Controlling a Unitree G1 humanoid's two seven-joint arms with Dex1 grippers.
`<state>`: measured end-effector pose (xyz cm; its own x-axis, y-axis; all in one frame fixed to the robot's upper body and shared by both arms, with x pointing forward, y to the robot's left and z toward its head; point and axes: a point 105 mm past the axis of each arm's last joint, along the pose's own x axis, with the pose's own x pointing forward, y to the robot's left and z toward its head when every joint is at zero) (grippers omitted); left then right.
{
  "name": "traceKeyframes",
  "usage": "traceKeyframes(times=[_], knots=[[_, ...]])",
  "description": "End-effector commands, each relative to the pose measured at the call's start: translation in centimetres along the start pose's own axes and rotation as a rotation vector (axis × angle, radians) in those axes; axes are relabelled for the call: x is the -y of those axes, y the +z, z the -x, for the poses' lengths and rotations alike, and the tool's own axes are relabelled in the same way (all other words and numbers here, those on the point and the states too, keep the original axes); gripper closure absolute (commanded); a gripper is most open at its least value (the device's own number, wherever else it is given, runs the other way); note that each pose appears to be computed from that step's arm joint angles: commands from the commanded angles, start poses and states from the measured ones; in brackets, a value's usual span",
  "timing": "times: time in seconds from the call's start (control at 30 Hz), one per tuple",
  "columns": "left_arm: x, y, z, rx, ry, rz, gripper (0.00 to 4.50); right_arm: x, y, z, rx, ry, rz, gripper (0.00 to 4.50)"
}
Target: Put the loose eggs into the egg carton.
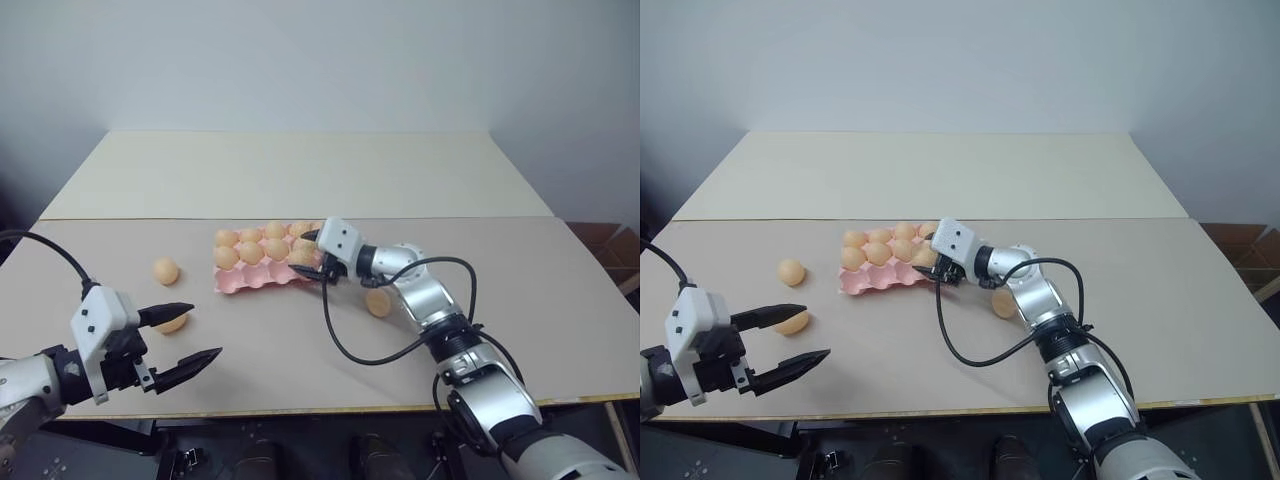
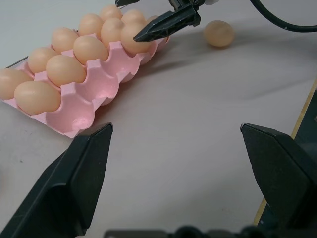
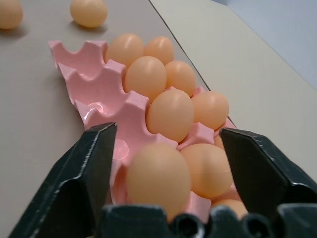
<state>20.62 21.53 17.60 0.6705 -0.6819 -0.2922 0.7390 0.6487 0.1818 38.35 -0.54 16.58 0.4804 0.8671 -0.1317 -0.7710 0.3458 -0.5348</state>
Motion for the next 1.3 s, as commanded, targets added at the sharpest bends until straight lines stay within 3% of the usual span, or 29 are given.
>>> traceKeyframes(times=[0.03, 0.17, 0.37, 0.8, 1.07, 1.3], knots=[[-0.1, 0.9, 0.3, 0.017, 0.011, -0.053, 0.00, 0.6, 1.3, 0.2, 0.045, -0.028, 0.040, 0.02], [-0.1, 1.0, 0.2, 0.019, 0.006, -0.056, 0.00, 0.8, 1.9, 1.6, 0.060, -0.034, 0.065, 0.02], [-0.2, 1.2, 0.0, 0.020, -0.007, -0.065, 0.00, 0.4, 1.9, 7.2, 0.011, -0.032, 0.129, 0.02], [-0.9, 1.0, 0.6, -0.007, -0.014, -0.081, 0.00, -1.9, -0.4, 21.0, -0.416, 0.145, 0.109, 0.02], [-1.2, 0.8, 1.2, -0.025, -0.008, -0.094, 0.00, -2.7, 0.4, 23.4, -0.463, 0.168, 0.078, 0.02], [-1.2, 0.8, 1.2, -0.016, -0.005, -0.104, 0.00, -2.5, 0.0, 23.2, -0.463, 0.155, 0.076, 0.02]])
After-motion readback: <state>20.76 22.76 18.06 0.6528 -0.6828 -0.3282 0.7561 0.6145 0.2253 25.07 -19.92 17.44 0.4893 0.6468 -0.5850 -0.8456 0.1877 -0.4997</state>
